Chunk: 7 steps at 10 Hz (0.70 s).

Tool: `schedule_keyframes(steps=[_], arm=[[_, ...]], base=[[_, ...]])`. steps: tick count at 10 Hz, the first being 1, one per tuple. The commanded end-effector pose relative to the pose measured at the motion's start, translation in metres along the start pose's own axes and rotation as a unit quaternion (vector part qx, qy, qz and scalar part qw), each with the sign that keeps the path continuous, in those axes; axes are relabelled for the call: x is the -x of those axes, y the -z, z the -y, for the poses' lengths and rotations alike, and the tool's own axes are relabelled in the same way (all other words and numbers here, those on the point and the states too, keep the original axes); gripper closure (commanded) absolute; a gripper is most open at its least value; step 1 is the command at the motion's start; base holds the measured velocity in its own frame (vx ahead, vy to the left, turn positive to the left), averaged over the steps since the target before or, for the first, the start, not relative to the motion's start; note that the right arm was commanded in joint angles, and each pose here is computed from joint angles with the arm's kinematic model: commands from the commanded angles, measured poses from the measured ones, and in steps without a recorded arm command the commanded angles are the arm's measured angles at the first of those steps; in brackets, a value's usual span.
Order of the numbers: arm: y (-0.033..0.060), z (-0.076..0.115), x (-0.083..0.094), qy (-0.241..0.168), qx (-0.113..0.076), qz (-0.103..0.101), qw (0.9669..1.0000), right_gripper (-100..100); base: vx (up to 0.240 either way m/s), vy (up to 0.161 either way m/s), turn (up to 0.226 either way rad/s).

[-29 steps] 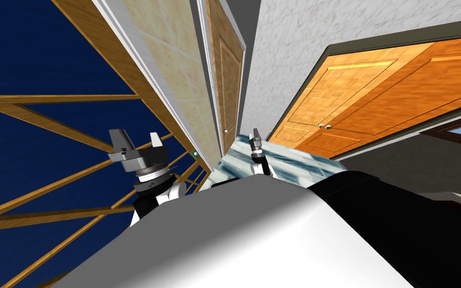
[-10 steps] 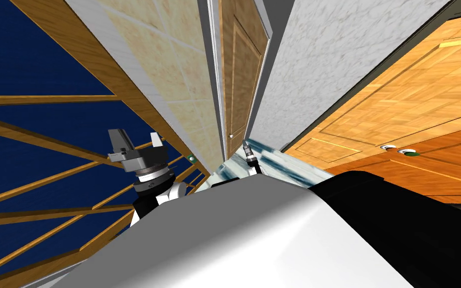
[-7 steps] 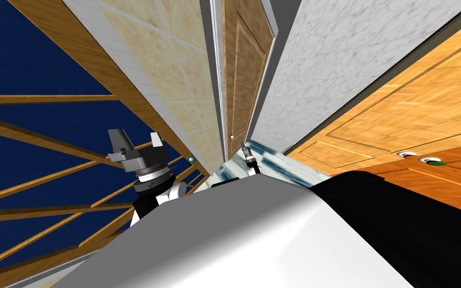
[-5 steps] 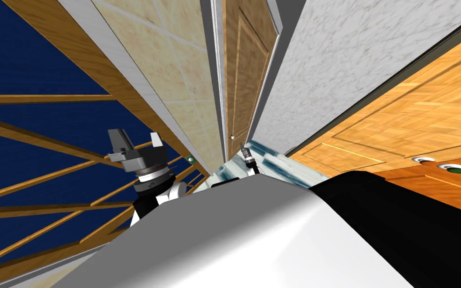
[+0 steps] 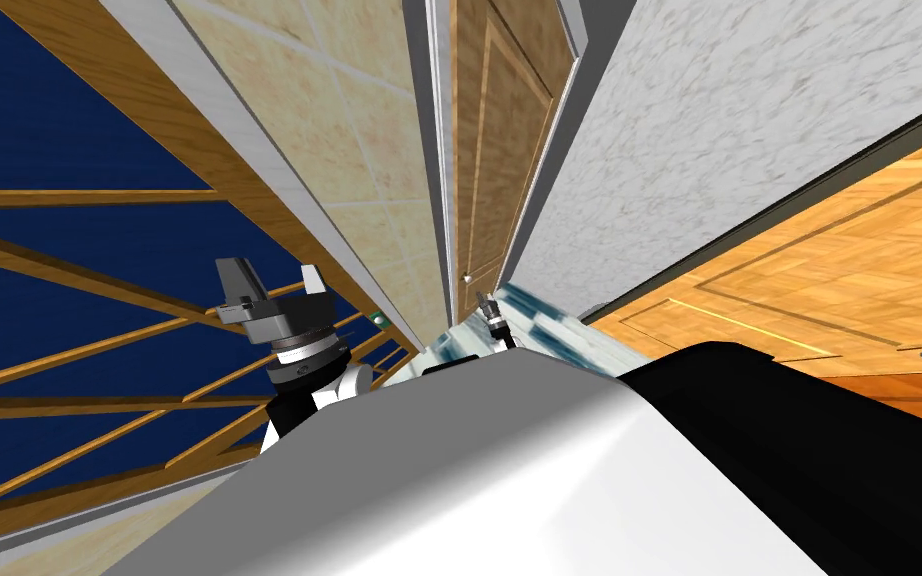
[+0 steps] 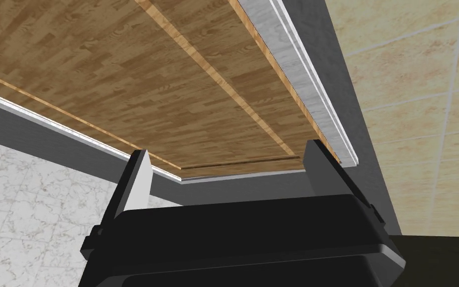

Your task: Pull the door open

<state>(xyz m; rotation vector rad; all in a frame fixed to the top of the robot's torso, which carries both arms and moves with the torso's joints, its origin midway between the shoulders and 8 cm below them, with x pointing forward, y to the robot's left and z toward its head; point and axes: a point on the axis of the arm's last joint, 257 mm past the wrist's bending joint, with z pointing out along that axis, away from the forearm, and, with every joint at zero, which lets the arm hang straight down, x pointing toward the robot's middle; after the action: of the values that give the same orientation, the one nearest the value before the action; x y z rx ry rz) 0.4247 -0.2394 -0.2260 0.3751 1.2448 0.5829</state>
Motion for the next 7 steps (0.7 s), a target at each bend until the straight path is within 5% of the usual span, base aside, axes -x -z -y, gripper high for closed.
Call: schedule_keyframes(steps=[1,7], arm=[[0.0033,0.002,-0.01,0.022,-0.003,-0.009,0.9997,-100],[0.017,0.016,-0.047,0.094,-0.013,-0.043,0.9946,-100]], base=[[0.058,-0.094,0.126],[0.056,-0.103,0.129]])
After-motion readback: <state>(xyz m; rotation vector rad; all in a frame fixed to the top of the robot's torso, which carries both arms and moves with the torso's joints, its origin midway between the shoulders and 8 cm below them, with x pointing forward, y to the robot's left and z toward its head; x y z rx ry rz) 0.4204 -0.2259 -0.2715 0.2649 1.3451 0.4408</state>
